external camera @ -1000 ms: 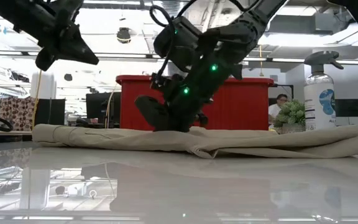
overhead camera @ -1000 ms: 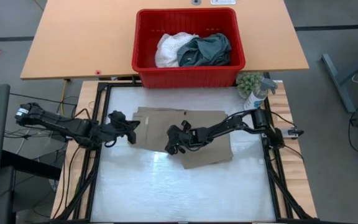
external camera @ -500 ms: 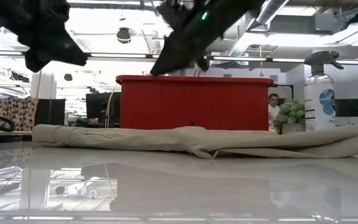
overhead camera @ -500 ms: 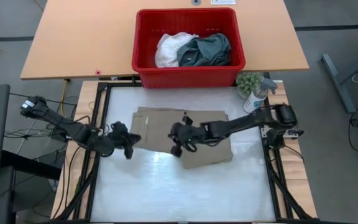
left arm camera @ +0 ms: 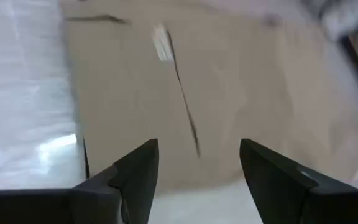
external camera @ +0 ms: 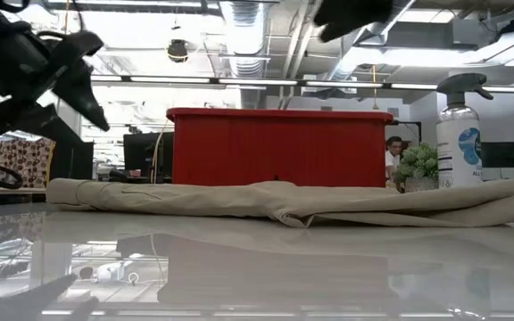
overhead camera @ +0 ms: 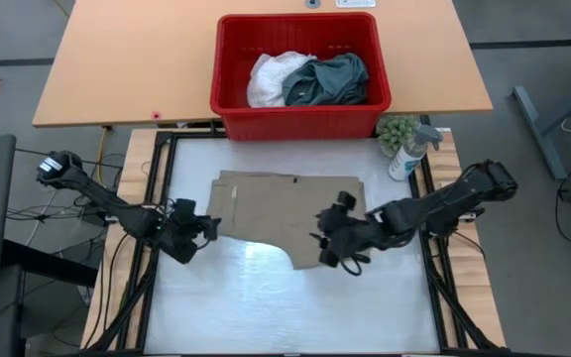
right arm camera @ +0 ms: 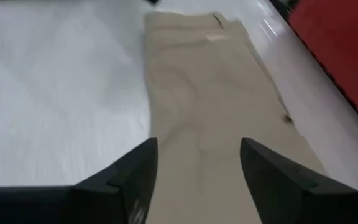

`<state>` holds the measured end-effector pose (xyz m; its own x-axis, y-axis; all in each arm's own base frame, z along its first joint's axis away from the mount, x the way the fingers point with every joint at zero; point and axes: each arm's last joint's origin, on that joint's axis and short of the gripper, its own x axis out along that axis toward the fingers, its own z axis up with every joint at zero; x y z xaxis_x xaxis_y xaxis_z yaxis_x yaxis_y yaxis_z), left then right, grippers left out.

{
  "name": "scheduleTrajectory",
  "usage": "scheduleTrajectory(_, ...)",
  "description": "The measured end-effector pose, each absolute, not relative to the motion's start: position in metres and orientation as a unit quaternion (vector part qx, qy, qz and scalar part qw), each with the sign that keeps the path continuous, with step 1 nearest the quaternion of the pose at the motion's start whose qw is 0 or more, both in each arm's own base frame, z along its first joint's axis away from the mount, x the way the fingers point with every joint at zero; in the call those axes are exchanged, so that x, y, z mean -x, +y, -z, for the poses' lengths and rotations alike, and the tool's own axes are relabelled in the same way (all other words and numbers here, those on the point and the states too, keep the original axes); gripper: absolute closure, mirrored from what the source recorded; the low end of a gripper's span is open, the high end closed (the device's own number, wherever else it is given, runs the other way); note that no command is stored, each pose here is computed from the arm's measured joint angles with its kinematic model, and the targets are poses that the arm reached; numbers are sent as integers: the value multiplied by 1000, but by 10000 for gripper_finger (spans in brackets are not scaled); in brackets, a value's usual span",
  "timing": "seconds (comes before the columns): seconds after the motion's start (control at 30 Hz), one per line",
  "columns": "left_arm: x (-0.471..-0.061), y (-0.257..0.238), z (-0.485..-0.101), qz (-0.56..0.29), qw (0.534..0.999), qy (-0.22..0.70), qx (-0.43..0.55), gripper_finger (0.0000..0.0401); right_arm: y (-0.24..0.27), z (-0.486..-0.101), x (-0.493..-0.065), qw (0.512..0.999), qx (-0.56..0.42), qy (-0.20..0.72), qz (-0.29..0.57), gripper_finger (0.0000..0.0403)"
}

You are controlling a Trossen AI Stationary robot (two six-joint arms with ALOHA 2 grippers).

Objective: Fold Laundry from Bin
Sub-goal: Fold the brown short pants in the red bin

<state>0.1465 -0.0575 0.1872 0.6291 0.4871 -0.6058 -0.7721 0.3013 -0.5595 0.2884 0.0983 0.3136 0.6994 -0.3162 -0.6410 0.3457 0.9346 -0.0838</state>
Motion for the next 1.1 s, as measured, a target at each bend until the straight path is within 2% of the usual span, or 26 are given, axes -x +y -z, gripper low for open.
scheduleTrajectory(0.1,-143,-52,-185,-428,777,159,434,186,102,-315,-273,911,-18,365,191,139)
scheduleTrajectory(0.27,-135,-46,-177,-470,732,212,445,185,103,-311,-261,894,-23,396,210,139)
scheduleTrajectory(0.37,-137,-46,-178,-468,725,203,463,181,106,-308,-261,890,-23,403,213,139)
scheduleTrajectory(0.53,-140,-50,-172,-465,711,240,470,163,111,-302,-265,888,-16,409,210,139)
scheduleTrajectory(0.67,-142,-52,-164,-483,673,226,512,142,113,-299,-267,888,-21,409,208,139)
scheduleTrajectory(0.77,-145,-58,-160,-461,644,217,570,129,115,-298,-268,888,-21,410,206,139)
scheduleTrajectory(0.93,-148,-70,-164,-432,637,116,627,122,116,-297,-269,889,-23,408,206,139)
scheduleTrajectory(1.1,-155,-75,-154,-443,617,108,641,122,117,-298,-270,893,-29,401,203,139)
